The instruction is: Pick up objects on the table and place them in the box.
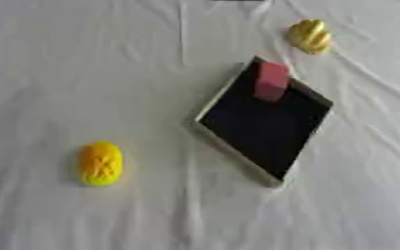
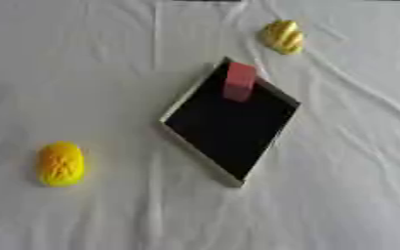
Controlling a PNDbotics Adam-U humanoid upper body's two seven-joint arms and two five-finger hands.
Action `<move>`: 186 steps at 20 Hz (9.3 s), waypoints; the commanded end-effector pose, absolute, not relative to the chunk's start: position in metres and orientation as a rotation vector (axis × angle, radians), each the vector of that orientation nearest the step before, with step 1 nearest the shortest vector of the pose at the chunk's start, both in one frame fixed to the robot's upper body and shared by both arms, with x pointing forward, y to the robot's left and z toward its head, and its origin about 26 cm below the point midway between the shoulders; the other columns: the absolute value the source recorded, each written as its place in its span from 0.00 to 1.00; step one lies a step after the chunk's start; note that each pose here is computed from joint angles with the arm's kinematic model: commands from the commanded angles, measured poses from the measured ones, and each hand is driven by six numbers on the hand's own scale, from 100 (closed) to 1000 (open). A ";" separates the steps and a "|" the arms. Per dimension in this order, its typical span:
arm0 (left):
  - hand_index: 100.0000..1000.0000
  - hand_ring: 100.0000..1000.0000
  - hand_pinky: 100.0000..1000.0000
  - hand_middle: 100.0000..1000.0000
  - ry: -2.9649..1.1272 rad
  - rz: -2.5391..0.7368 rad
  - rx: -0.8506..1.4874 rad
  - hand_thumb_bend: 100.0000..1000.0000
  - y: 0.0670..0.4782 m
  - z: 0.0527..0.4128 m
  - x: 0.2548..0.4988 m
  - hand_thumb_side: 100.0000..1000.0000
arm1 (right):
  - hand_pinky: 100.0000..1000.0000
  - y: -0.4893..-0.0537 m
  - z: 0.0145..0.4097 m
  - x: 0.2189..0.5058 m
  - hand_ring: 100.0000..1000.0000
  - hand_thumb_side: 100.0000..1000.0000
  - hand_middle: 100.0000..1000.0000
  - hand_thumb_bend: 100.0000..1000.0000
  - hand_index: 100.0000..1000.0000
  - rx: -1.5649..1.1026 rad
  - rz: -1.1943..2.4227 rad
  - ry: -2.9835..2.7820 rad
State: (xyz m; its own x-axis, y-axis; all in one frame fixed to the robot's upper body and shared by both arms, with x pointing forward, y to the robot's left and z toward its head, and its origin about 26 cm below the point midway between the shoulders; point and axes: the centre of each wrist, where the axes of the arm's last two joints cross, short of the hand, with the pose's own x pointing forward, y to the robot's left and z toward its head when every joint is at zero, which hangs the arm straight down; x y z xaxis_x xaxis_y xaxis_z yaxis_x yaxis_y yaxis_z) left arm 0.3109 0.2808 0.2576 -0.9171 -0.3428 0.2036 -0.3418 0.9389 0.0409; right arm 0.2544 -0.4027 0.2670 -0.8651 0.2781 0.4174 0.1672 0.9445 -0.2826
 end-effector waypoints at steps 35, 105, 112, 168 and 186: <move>0.89 0.75 0.74 0.67 -2.914 -0.157 0.455 0.00 0.276 0.274 0.307 0.35 | 1.00 -0.473 0.306 0.296 1.00 0.16 0.85 0.00 0.92 -0.818 1.360 -1.890; 0.89 0.75 0.73 0.66 -2.875 -0.210 0.350 0.00 0.277 0.275 0.306 0.49 | 1.00 -0.462 0.318 0.346 1.00 0.10 0.84 0.00 0.98 -1.380 1.237 -1.798; 0.90 0.75 0.73 0.66 -2.873 -0.204 0.346 0.00 0.277 0.276 0.306 0.50 | 1.00 -0.465 0.318 0.347 1.00 0.11 0.84 0.00 0.98 -1.378 1.248 -1.761; 0.90 0.71 0.72 0.65 -2.818 -0.173 0.343 0.00 0.283 0.267 0.305 0.50 | 0.90 -0.478 0.326 0.338 0.85 0.14 0.51 0.00 0.81 -1.449 1.140 -1.771; 0.90 0.71 0.72 0.64 -2.818 -0.173 0.312 0.00 0.281 0.267 0.305 0.51 | 0.69 -0.460 0.324 0.342 0.59 0.11 0.20 0.00 0.40 -1.545 1.060 -2.138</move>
